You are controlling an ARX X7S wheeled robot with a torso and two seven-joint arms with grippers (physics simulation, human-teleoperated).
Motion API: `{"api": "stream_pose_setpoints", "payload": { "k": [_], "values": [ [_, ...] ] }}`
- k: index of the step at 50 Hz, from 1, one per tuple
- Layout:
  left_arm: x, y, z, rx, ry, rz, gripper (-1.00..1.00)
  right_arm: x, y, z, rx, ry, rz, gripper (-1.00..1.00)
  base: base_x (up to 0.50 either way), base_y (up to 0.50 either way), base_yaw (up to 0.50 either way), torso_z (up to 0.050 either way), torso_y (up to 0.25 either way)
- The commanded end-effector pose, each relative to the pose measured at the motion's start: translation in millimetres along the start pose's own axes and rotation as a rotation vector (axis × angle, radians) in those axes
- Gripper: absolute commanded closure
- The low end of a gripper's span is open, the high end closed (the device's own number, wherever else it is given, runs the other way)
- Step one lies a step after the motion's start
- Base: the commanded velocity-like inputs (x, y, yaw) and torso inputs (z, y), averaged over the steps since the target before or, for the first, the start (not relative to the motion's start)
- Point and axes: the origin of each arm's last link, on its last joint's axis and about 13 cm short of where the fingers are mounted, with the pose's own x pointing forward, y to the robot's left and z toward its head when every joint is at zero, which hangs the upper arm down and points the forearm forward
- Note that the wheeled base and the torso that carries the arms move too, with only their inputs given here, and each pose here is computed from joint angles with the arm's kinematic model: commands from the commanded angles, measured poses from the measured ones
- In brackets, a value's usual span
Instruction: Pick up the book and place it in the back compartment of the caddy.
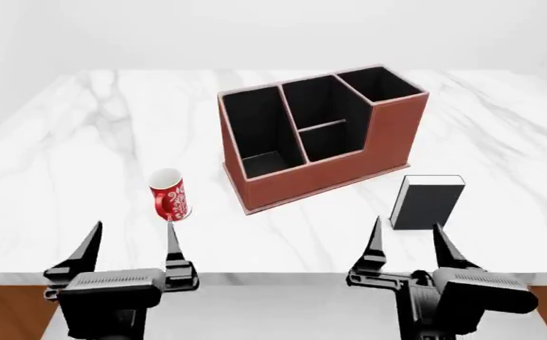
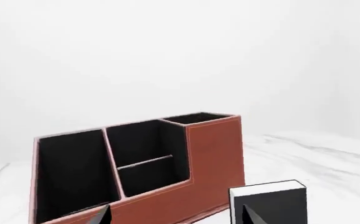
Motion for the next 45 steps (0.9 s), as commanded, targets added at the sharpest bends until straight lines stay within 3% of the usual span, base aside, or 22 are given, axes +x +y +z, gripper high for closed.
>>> {"api": "stream_pose_setpoints", "payload": {
  "k": [1, 4, 6, 9, 12, 25, 45],
  "values": [
    [-10.9, 35.9, 79.5, 0.039, -0.475, 0.226, -1.00, -1.8, -19.4, 76.0, 0.091, -0.559, -0.114, -1.00, 0.02, 0.00, 0.00, 0.000, 0.000],
    [-14.0, 38.3, 84.9, 0.063, -0.537, 0.253, -1.00, -4.7, -21.8, 81.8, 0.100, -0.626, -0.149, -1.00, 0.06, 0.00, 0.00, 0.000, 0.000],
    [-20.8, 42.4, 96.1, 0.093, -0.634, 0.289, -1.00, -12.7, -22.4, 95.9, 0.094, -0.772, -0.164, -1.00, 0.21, 0.00, 0.00, 0.000, 0.000],
    [-21.5, 46.4, 97.0, 0.079, -0.634, 0.349, -1.00, -16.9, -23.7, 101.6, 0.135, -0.833, -0.191, -1.00, 0.41, 0.00, 0.00, 0.000, 0.000],
    [-22.7, 48.5, 98.1, 0.088, -0.635, 0.357, -1.00, -17.5, -26.1, 104.0, 0.146, -0.843, -0.234, -1.00, 0.50, -0.03, 0.00, 0.000, 0.000],
    [-25.2, 48.7, 100.7, 0.060, -0.646, 0.359, -1.00, -18.1, -17.6, 104.5, 0.138, -0.808, -0.102, -1.00, 0.50, -0.02, 0.00, 0.000, 0.000],
    [-23.2, 49.1, 97.7, 0.057, -0.632, 0.355, -1.00, -18.1, -16.8, 103.2, 0.143, -0.801, -0.069, -1.00, 0.50, -0.01, 0.00, 0.000, 0.000]
  ]
}}
